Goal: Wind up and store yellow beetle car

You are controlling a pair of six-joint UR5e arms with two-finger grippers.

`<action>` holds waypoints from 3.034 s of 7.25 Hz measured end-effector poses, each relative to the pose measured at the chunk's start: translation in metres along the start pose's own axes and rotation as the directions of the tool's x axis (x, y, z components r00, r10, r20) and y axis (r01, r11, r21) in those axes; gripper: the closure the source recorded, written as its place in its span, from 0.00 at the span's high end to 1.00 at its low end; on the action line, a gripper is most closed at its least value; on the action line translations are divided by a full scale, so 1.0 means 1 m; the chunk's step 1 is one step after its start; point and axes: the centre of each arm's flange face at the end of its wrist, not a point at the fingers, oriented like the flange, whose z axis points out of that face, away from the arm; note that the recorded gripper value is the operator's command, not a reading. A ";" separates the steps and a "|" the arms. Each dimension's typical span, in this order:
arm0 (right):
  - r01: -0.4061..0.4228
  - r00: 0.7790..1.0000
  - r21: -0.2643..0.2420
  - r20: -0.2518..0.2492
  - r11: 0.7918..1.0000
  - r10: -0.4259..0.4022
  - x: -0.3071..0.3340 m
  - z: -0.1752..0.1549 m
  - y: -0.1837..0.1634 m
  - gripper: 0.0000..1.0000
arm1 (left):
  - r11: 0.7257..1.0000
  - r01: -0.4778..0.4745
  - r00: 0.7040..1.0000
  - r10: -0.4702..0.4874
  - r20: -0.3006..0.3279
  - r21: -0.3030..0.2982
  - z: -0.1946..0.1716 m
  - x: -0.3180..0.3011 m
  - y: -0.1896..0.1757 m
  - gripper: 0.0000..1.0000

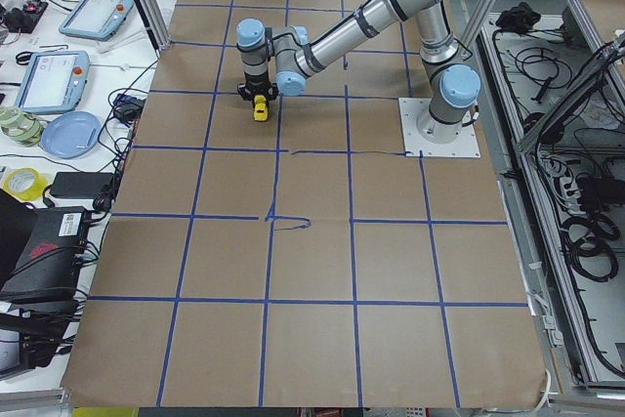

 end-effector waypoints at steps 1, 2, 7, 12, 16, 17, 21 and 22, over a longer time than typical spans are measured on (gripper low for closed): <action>0.000 1.000 0.000 0.000 1.000 0.000 0.000 0.000 0.000 1.00 | 1.000 -0.004 1.000 0.004 0.008 -0.001 0.000 -0.002 0.000 0.12; 0.000 1.000 0.000 0.000 1.000 0.000 0.000 0.000 0.000 1.00 | 1.000 -0.005 1.000 0.005 0.011 -0.002 0.000 -0.002 0.002 0.12; 0.002 1.000 0.001 0.000 1.000 -0.002 0.000 -0.001 0.001 1.00 | 1.000 -0.004 1.000 0.004 0.013 0.004 0.004 -0.009 0.072 0.12; 0.002 1.000 0.002 0.000 1.000 -0.002 0.000 -0.001 0.001 1.00 | 1.000 -0.006 1.000 0.006 0.016 0.000 0.003 -0.010 0.138 0.77; 0.002 1.000 0.002 -0.001 1.000 -0.002 0.000 -0.002 0.001 1.00 | 1.000 0.006 0.999 -0.006 0.032 -0.001 -0.003 -0.010 0.143 0.78; 0.002 1.000 0.002 -0.002 1.000 -0.002 0.000 -0.002 0.001 1.00 | 1.000 0.008 0.999 -0.007 0.035 -0.001 -0.005 -0.010 0.143 0.78; 0.002 1.000 0.002 -0.002 1.000 -0.002 0.000 -0.002 0.002 1.00 | 0.998 0.059 0.996 -0.060 0.069 0.020 -0.043 -0.009 0.100 0.77; 0.002 1.000 0.002 -0.002 1.000 -0.002 0.000 -0.002 0.002 1.00 | 0.994 0.104 0.992 -0.105 0.068 0.030 -0.065 -0.006 0.077 0.78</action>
